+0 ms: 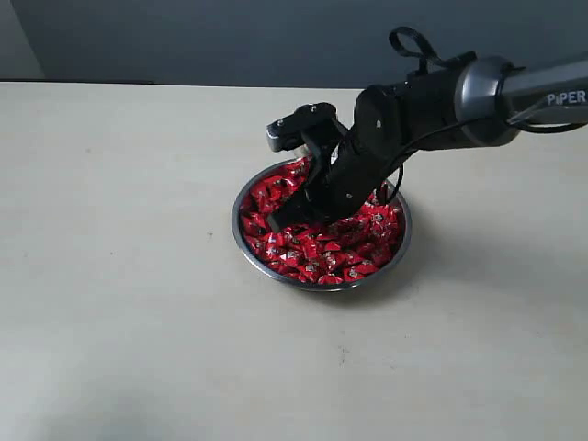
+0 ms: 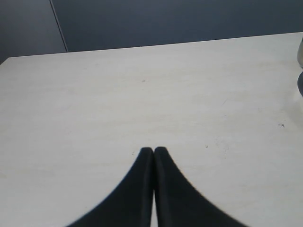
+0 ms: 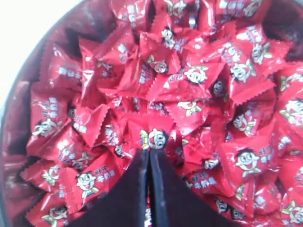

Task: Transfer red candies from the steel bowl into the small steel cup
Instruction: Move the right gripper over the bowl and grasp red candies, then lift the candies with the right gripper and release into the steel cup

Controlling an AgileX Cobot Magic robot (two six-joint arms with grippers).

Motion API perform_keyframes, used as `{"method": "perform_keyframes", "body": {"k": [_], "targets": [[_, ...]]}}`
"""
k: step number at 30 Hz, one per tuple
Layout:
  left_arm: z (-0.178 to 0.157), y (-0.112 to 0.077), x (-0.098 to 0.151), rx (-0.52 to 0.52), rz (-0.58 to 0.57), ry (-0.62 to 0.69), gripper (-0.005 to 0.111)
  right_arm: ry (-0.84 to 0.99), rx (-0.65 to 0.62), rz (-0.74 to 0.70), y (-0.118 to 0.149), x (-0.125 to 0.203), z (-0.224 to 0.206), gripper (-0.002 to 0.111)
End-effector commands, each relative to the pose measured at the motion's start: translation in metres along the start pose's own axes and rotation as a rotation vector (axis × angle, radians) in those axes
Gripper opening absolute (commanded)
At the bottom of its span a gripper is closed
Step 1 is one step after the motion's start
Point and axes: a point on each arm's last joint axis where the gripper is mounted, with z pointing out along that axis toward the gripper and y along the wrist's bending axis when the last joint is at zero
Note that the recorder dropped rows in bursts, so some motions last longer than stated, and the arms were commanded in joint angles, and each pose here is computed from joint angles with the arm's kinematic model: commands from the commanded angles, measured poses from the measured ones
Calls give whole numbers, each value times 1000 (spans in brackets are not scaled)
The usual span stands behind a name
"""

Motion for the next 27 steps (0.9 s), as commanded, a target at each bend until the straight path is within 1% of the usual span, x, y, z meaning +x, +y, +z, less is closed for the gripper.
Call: {"method": "perform_keyframes", "body": {"k": [1, 7, 13, 17, 20, 24, 27], "targets": [[-1, 0, -3, 6, 2, -19, 0, -59, 3, -12, 2, -10, -26, 0], [-1, 0, -3, 6, 2, -19, 0, -121, 8, -24, 4, -17, -54, 0], [-1, 0, -3, 6, 2, -19, 0, -266, 40, 16, -10, -36, -68, 0], [-1, 0, -3, 6, 2, -19, 0, -281, 58, 45, -28, -55, -60, 0], [-1, 0, -3, 6, 2, -19, 0, -303, 81, 76, -49, -71, -50, 0], [-1, 0, -3, 6, 2, -19, 0, -333, 72, 185, -78, -86, -31, 0], [-1, 0, -3, 6, 2, -19, 0, -333, 63, 222, -88, -94, -14, 0]]}}
